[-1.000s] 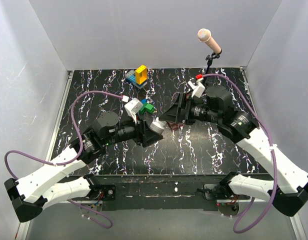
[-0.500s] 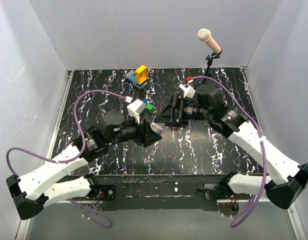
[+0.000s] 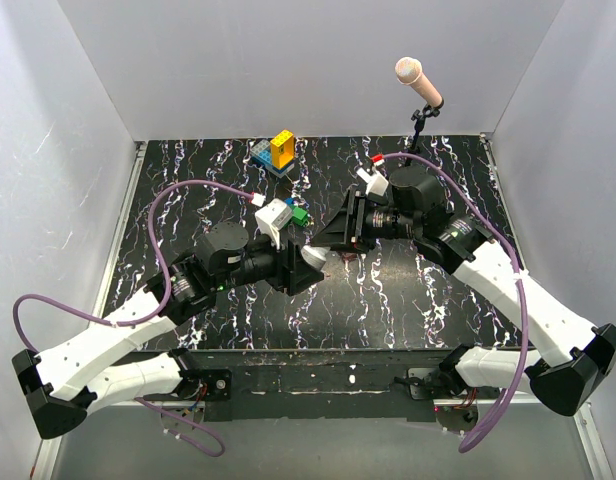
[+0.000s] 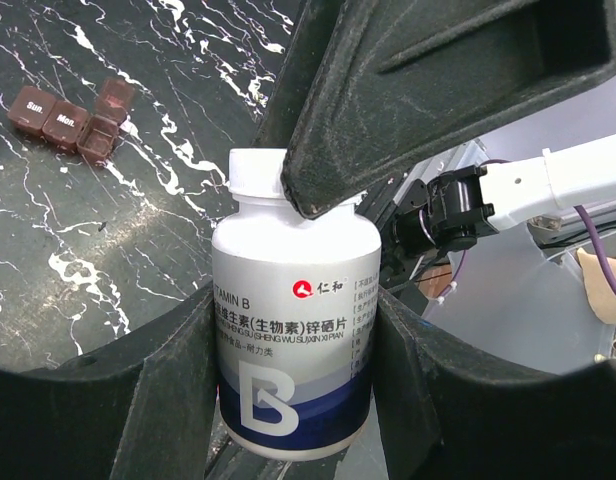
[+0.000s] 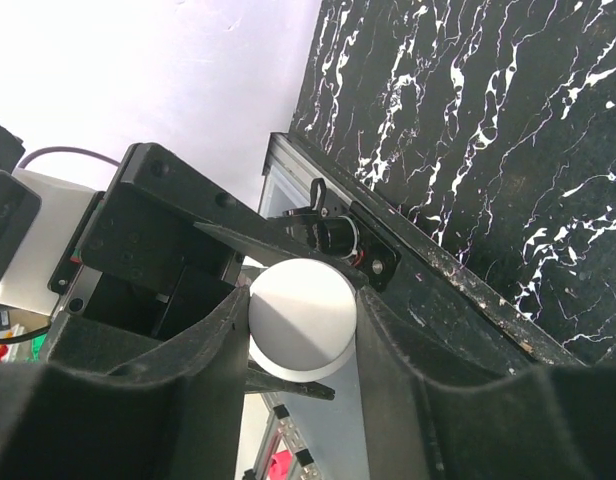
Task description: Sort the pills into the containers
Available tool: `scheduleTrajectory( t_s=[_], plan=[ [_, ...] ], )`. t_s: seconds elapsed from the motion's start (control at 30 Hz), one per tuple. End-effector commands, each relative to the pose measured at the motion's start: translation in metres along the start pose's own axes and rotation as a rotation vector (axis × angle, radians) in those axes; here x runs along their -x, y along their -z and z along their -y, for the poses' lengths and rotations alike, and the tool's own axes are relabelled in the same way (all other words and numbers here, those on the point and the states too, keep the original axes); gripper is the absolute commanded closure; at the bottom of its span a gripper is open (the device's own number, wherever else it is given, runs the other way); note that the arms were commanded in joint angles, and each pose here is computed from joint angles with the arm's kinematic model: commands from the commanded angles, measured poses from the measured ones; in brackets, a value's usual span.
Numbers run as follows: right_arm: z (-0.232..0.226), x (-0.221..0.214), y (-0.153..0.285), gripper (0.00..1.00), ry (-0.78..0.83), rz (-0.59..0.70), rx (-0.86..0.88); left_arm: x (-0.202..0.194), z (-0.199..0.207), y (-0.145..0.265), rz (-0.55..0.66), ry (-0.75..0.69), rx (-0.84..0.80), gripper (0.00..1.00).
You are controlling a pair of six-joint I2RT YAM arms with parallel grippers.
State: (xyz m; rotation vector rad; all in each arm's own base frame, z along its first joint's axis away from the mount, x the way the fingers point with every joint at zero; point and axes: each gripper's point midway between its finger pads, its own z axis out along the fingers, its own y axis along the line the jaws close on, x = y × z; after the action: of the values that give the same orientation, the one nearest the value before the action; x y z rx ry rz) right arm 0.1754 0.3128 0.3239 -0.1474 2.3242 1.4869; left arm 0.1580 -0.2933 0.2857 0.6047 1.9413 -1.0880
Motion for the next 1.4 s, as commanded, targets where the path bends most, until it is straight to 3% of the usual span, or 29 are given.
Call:
scheduleTrajectory(
  t_s=[0.0, 0.2, 0.4, 0.97, 1.37],
  plan=[
    [-0.020, -0.001, 0.005, 0.64, 0.042, -0.004, 0.090, 0.016, 0.008, 0.005, 0.045, -0.020, -0.012, 1.00],
    [-0.032, 0.000, 0.015, 0.87, 0.135, 0.016, 0.144, 0.016, 0.011, 0.007, 0.058, -0.011, -0.027, 1.00],
    [-0.054, -0.007, 0.032, 0.99, 0.299, 0.041, 0.273, 0.023, 0.030, 0.016, 0.113, 0.000, -0.132, 1.00],
    [-0.099, -0.038, 0.093, 0.99, 0.720, 0.099, 0.551, 0.037, 0.105, 0.045, 0.147, 0.007, -0.543, 1.00],
    [-0.118, -0.049, 0.119, 0.99, 0.854, 0.139, 0.644, 0.043, 0.131, 0.049, 0.126, 0.010, -0.711, 1.00]
  ],
)
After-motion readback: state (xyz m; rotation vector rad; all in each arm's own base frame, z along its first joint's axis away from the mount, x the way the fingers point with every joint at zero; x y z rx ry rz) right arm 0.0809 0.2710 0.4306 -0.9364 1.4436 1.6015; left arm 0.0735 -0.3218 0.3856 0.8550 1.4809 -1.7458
